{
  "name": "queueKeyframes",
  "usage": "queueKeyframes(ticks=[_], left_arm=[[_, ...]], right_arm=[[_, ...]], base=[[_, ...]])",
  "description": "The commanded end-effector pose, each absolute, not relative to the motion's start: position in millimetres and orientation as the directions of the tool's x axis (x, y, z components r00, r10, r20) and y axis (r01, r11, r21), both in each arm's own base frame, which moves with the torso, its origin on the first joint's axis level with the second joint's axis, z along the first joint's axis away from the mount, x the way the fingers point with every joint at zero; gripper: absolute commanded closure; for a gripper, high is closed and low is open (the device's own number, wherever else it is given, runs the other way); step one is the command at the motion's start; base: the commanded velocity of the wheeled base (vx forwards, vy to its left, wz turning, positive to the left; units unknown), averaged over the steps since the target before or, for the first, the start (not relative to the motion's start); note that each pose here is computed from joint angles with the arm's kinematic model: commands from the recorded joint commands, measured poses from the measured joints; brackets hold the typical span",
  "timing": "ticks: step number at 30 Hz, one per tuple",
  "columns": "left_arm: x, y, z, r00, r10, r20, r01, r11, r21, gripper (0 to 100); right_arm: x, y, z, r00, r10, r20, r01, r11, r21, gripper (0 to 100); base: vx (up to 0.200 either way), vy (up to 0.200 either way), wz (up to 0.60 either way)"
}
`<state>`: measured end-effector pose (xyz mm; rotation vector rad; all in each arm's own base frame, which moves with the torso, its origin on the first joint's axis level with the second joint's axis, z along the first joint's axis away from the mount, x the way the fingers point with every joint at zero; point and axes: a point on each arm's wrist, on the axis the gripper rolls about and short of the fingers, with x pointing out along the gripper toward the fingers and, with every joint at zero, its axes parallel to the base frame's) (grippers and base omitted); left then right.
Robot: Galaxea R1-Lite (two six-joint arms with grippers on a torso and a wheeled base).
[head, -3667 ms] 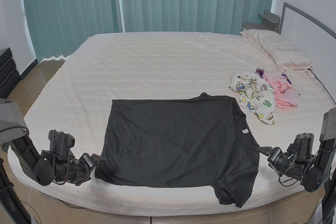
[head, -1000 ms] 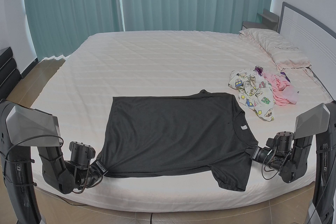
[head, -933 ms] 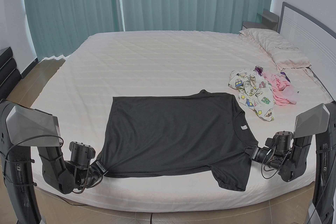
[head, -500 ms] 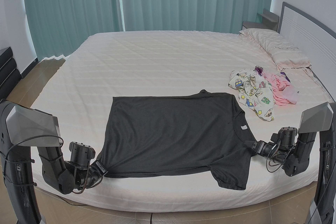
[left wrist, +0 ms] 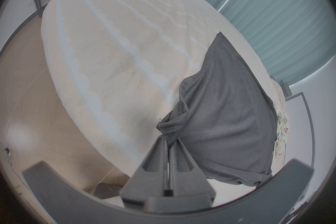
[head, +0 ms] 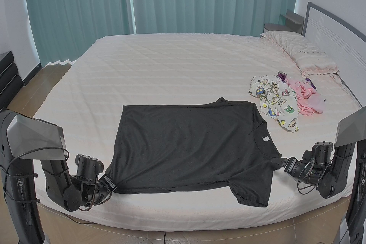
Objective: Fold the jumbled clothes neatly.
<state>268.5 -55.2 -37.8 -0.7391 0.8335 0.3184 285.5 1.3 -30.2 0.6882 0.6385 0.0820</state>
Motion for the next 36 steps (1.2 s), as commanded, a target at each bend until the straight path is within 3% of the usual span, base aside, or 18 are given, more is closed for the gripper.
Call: queueKeyframes(ticks=[1,4,19,36], left_arm=[[268,-55,-38,0.643,-0.023,-0.765,-0.526,0.712,-0.465,100],[268,-55,-38,0.643,-0.022,-0.765,-0.528,0.711,-0.465,100],[268,-55,-38,0.642,-0.023,-0.766,-0.527,0.712,-0.464,100],[268,-55,-38,0.642,-0.023,-0.766,-0.527,0.712,-0.464,100]], right_arm=[[254,36,-2,0.775,0.383,-0.503,0.087,0.723,0.685,0],[241,52,0,0.741,0.425,-0.52,0.097,0.698,0.709,0],[216,124,-39,0.652,0.4,-0.644,0.081,0.808,0.584,0],[204,103,-53,0.628,0.317,-0.71,0.174,0.833,0.526,0]], base=[[0.0,0.0,0.0],[0.0,0.0,0.0],[0.0,0.0,0.0],[0.0,0.0,0.0]])
